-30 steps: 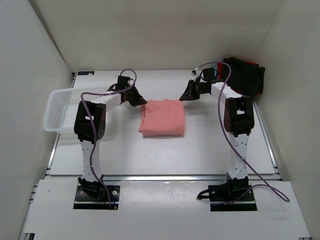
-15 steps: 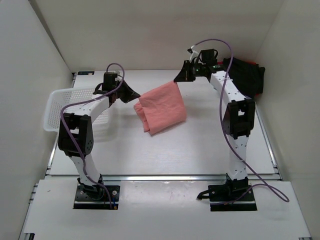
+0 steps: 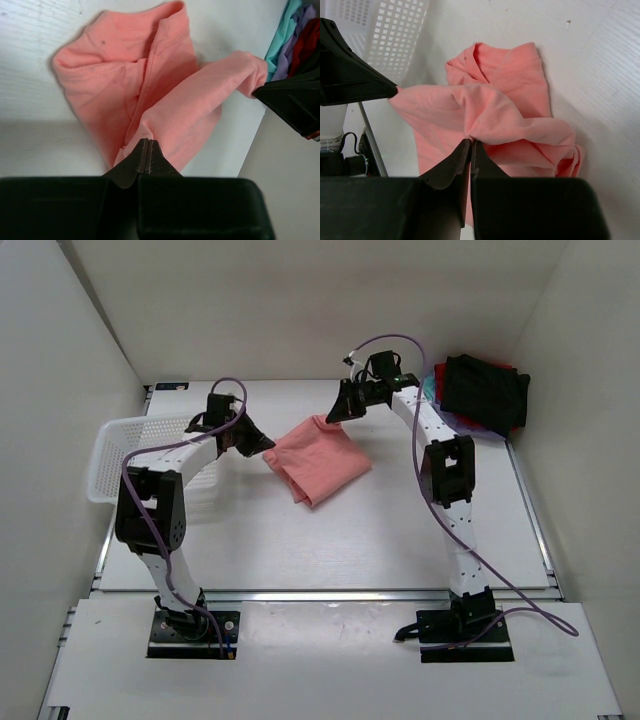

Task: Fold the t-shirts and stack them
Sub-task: Fold the long partially folded tshirt into a neat square, then smooth out wrinkles on the folded tshirt

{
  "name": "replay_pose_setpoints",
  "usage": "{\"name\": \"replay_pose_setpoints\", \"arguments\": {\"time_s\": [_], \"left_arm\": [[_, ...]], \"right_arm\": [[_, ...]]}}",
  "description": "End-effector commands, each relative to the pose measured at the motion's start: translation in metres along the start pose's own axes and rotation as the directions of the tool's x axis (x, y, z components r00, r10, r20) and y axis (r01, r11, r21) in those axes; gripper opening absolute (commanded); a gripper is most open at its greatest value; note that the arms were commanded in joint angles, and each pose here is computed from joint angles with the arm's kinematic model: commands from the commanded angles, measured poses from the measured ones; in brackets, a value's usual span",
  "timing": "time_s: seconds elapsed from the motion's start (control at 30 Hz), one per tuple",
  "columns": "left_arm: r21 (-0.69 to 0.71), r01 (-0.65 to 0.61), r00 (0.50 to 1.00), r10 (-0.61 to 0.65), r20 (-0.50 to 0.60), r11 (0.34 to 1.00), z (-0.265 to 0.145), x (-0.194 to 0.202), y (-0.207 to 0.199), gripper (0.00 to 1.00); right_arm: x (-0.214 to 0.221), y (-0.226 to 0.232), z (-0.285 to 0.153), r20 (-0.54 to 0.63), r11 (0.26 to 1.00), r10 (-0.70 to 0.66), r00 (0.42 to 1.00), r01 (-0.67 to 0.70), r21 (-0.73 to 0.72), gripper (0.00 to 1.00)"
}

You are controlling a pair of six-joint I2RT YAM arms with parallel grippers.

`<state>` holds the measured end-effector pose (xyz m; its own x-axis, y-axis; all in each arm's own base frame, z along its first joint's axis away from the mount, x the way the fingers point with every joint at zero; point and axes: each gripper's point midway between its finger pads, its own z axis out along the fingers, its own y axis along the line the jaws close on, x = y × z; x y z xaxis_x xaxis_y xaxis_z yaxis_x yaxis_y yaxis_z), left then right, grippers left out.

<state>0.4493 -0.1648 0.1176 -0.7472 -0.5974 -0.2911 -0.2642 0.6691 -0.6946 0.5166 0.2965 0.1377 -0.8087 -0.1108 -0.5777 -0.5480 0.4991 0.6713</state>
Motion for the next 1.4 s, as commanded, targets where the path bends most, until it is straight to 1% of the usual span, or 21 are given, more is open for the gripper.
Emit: {"name": "replay_pose_setpoints", "arguments": {"time_s": [0.0, 0.23, 0.27, 0.3, 0.33, 0.37, 0.4, 0.43, 0.5, 0.57, 0.67, 0.77, 0.8, 0.83, 0.9, 0.93, 0.97, 1.17, 1.23, 1.33, 1.37], "left_arm": [[0.009, -0.022, 0.999, 0.022, 0.049, 1.000, -0.028, -0.005, -0.009, 0.00], [-0.042, 0.006, 0.997, -0.003, 0.077, 0.999, -0.039, -0.008, 0.019, 0.00], [-0.049, 0.013, 0.996, -0.008, 0.090, 0.999, -0.041, -0.012, 0.024, 0.03], [-0.048, 0.011, 0.997, -0.007, 0.080, 0.999, -0.041, -0.008, 0.025, 0.03], [-0.053, 0.023, 0.995, -0.018, 0.095, 0.998, -0.044, -0.015, 0.032, 0.07], [-0.059, 0.033, 0.995, -0.028, 0.093, 0.998, -0.045, -0.013, 0.033, 0.23], [-0.057, 0.035, 0.994, -0.029, 0.105, 0.998, -0.049, -0.016, 0.032, 0.37], [-0.059, 0.033, 0.994, -0.027, 0.104, 0.998, -0.051, -0.015, 0.032, 0.98], [-0.049, 0.024, 0.994, -0.018, 0.104, 0.999, -0.052, -0.013, 0.029, 0.99], [-0.033, 0.036, 0.994, -0.033, 0.101, 0.999, -0.053, -0.008, 0.026, 0.99], [-0.008, 0.022, 0.997, -0.021, 0.081, 1.000, -0.046, -0.001, 0.016, 0.99], [0.004, 0.007, 0.999, -0.007, 0.054, 1.000, -0.035, 0.011, 0.006, 0.99], [0.002, 0.001, 0.999, -0.001, 0.053, 1.000, -0.030, 0.012, 0.005, 0.98], [0.005, 0.001, 0.999, -0.001, 0.042, 1.000, -0.027, 0.016, 0.003, 0.99], [-0.020, -0.010, 1.000, 0.010, 0.015, 1.000, -0.012, 0.026, 0.006, 0.99], [-0.019, -0.017, 1.000, 0.017, 0.010, 1.000, -0.011, 0.029, 0.002, 0.99], [-0.025, -0.017, 1.000, 0.017, 0.004, 1.000, -0.006, 0.029, 0.004, 0.99], [-0.087, -0.018, 0.999, 0.014, -0.039, 0.996, 0.016, 0.044, 0.023, 0.99], [-0.116, -0.002, 0.999, -0.003, -0.043, 0.993, 0.021, 0.046, 0.038, 0.98], [-0.128, -0.002, 0.998, -0.005, -0.055, 0.992, 0.025, 0.049, 0.047, 0.99], [-0.137, -0.007, 0.998, -0.001, -0.058, 0.991, 0.026, 0.050, 0.051, 0.98]], "right_arm": [[-0.004, 0.020, -0.001, -0.001, 0.997, -0.069, 0.998, 0.069, -0.046, 0.00], [0.005, 0.034, 0.024, -0.025, 0.994, -0.080, 0.996, 0.078, -0.076, 0.01], [0.000, 0.029, 0.023, -0.012, 0.996, -0.079, 0.997, 0.078, -0.048, 0.12], [-0.002, 0.029, 0.024, -0.009, 0.996, -0.087, 0.996, 0.086, -0.027, 0.26], [-0.002, 0.025, 0.025, -0.010, 0.997, -0.082, 0.997, 0.083, 0.008, 0.40], [-0.009, 0.025, 0.022, 0.006, 0.994, -0.106, 0.994, 0.105, 0.026, 0.47], [-0.012, 0.017, 0.018, 0.013, 0.992, -0.103, 0.995, 0.102, 0.074, 0.56], [-0.017, 0.014, 0.012, 0.025, 0.990, -0.105, 0.994, 0.102, 0.100, 0.61], [-0.017, 0.001, 0.001, 0.023, 0.987, -0.091, 0.996, 0.087, 0.135, 0.66], [-0.016, -0.014, -0.012, 0.026, 0.985, -0.066, 0.997, 0.061, 0.162, 0.66], [0.000, -0.039, -0.025, -0.012, 0.975, -0.030, 0.999, 0.032, 0.220, 0.66], [0.020, -0.062, -0.031, -0.050, 0.967, 0.013, 0.999, 0.000, 0.256, 0.66], [0.027, -0.065, -0.028, -0.069, 0.965, 0.022, 0.997, -0.003, 0.260, 0.66], [0.030, -0.067, -0.029, -0.070, 0.963, 0.028, 0.997, -0.008, 0.268, 0.66], [0.033, -0.064, -0.022, -0.080, 0.969, 0.028, 0.996, -0.008, 0.247, 0.67], [0.039, -0.065, -0.015, -0.090, 0.971, 0.039, 0.995, -0.016, 0.240, 0.72], [0.038, -0.058, -0.010, -0.091, 0.977, 0.029, 0.995, -0.009, 0.212, 0.74], [0.063, -0.032, 0.030, -0.150, 0.995, 0.052, 0.987, -0.038, 0.095, 0.76], [0.074, -0.026, 0.042, -0.180, 0.995, 0.071, 0.981, -0.058, 0.077, 0.75], [0.095, -0.022, 0.056, -0.238, 0.997, 0.072, 0.969, -0.059, 0.058, 0.76], [0.106, -0.024, 0.058, -0.265, 0.995, 0.094, 0.960, -0.081, 0.063, 0.76]]}}
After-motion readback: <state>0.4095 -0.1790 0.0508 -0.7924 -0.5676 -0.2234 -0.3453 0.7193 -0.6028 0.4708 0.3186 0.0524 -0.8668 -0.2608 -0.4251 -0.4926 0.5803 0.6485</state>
